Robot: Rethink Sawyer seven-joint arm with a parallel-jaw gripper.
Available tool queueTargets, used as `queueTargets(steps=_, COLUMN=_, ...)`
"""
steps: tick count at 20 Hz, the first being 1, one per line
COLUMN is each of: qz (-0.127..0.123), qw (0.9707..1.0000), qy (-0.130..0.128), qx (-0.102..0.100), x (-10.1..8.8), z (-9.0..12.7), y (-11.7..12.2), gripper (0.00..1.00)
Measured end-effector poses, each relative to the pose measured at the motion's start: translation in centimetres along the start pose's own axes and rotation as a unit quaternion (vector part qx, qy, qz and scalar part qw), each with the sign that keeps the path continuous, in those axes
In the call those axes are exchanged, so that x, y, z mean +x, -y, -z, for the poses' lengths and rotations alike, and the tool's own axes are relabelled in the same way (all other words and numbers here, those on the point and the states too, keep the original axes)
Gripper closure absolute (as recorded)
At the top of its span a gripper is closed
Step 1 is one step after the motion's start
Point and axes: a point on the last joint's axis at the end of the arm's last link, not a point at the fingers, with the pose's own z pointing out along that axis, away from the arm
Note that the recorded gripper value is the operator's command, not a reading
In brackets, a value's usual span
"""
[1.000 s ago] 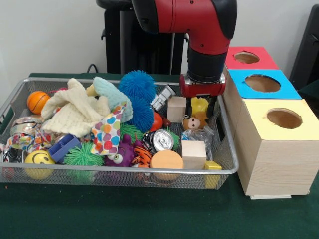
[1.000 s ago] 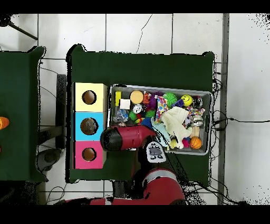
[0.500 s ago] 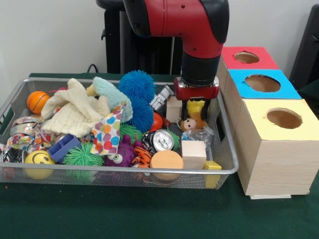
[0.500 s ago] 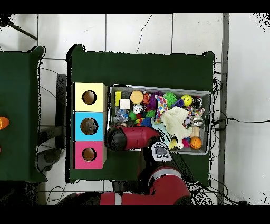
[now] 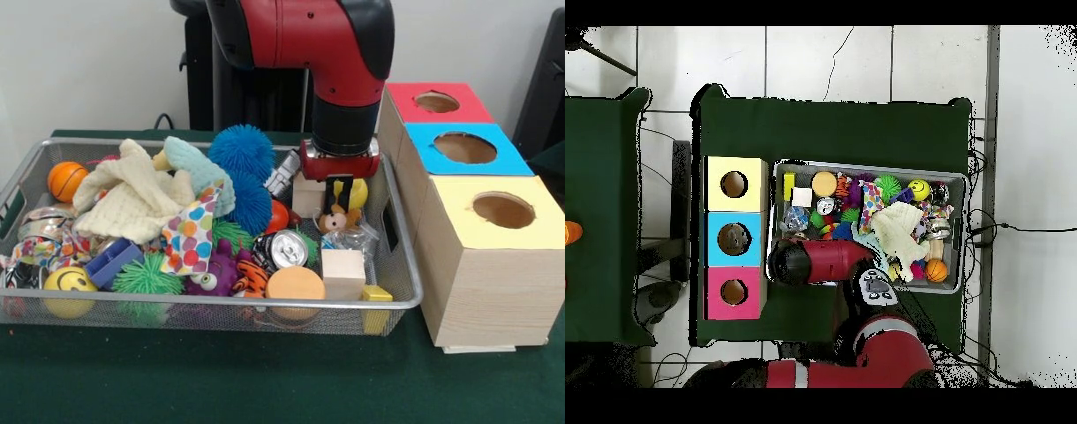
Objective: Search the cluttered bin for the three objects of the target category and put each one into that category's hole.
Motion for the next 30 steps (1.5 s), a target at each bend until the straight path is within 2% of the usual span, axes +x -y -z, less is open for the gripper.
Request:
queueTargets(steps=6, qz=0.000, qw=1.0000, qy=0.000, qx=0.000, x=0.0, z=0.1, y=0.0, gripper=1.00)
queueTargets(steps=10, qz=-0.006, qw=1.0000, qy=0.000, qx=0.000, x=0.2, z=1.0, y=0.9, gripper=1.00)
queueTargets(steps=14, qz=-0.029, qw=0.9995, qy=-0.013, qx=0.003, x=0.5, z=3.7, y=4.8, gripper=1.00)
queueTargets(steps=15, qz=-0.041, qw=0.9989, qy=-0.022, qx=0.006, x=0.6, z=4.8, y=6.5, gripper=1.00)
queueTargets(steps=17, qz=-0.049, qw=0.9983, qy=-0.029, qx=0.008, x=0.7, z=5.6, y=7.8, gripper=1.00)
queueTargets(steps=18, qz=-0.069, qw=0.9964, qy=-0.048, qx=0.012, x=1.0, z=7.5, y=10.6, gripper=1.00)
queueTargets(steps=21, qz=-0.086, qw=0.9938, qy=-0.069, qx=0.014, x=1.4, z=9.3, y=12.9, gripper=1.00)
queueTargets(steps=22, qz=-0.095, qw=0.9918, qy=-0.085, qx=0.015, x=1.7, z=10.4, y=14.5, gripper=1.00)
queueTargets(steps=24, qz=-0.096, qw=0.9910, qy=-0.092, qx=0.016, x=1.9, z=11.0, y=15.4, gripper=1.00)
queueTargets(steps=26, qz=-0.093, qw=0.9900, qy=-0.104, qx=0.021, x=2.1, z=11.9, y=17.8, gripper=1.00)
queueTargets(steps=30, qz=-0.082, qw=0.9907, qy=-0.104, qx=0.031, x=2.0, z=11.9, y=20.8, gripper=1.00)
